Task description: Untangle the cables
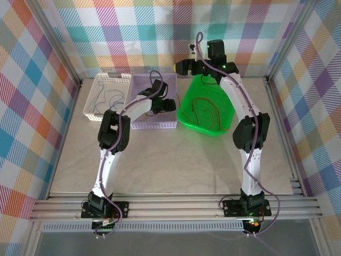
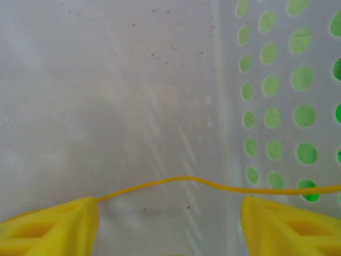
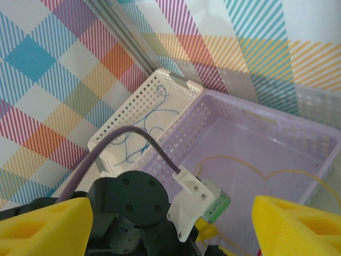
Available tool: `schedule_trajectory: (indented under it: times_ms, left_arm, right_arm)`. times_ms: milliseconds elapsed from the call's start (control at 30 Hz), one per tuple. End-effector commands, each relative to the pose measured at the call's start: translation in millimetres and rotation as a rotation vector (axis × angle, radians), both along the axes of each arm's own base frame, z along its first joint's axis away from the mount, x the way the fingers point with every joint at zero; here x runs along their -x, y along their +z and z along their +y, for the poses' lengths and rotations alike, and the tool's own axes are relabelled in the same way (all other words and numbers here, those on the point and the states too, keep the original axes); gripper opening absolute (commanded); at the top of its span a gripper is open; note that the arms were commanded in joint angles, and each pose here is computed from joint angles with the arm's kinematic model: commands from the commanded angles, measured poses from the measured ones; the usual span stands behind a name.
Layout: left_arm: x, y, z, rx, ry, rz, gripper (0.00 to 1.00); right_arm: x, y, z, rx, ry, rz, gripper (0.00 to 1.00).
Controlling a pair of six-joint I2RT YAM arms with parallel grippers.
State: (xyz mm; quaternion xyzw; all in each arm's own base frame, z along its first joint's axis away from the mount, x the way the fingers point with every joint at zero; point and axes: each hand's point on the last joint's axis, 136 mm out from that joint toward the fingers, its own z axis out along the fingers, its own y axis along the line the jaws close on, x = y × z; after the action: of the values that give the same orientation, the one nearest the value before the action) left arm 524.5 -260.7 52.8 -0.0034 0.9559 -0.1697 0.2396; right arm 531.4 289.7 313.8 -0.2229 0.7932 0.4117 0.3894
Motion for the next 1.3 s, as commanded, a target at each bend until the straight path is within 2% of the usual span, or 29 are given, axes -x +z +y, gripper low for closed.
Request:
schedule_trajectory:
  times_ms: [0, 233, 367, 400, 667, 800, 867, 933, 1200, 1267]
  left_arm:
    - [-7, 7, -6, 0.049, -0.007, -0.043, 0.60]
    - [-18, 6, 5, 0.074, 0.040, -0.058, 0.24]
    - [-26, 14, 12, 0.147, 0.073, -0.094, 0.01]
    - [-27, 16, 16, 0.165, 0.085, -0.101, 0.00]
    - [-32, 47, 52, 0.270, 0.194, -0.178, 0.00]
    - [-25, 65, 28, 0.354, 0.088, -0.190, 0.00]
    - [-21, 67, 17, 0.396, 0.049, -0.181, 0.09]
    - [-19, 65, 8, 0.426, 0.019, -0.168, 0.30]
    - [-16, 55, -4, 0.428, -0.065, -0.153, 0.57]
    - [-16, 51, -8, 0.417, -0.083, -0.147, 0.60]
  right_arm:
    - [11, 28, 3, -0.042, 0.035, -0.057, 0.78]
    - [20, 33, 4, -0.042, 0.048, -0.072, 0.78]
    - [26, 37, 3, -0.046, 0.051, -0.083, 0.78]
    - [27, 38, 3, -0.046, 0.051, -0.086, 0.78]
    - [36, 43, 3, -0.052, 0.054, -0.098, 0.78]
    - [36, 41, 4, -0.053, 0.057, -0.095, 0.79]
    - [36, 40, 5, -0.051, 0.060, -0.090, 0.79]
    - [37, 39, 6, -0.050, 0.061, -0.086, 0.79]
    - [39, 39, 9, -0.053, 0.062, -0.082, 0.82]
    - [39, 39, 9, -0.053, 0.061, -0.085, 0.83]
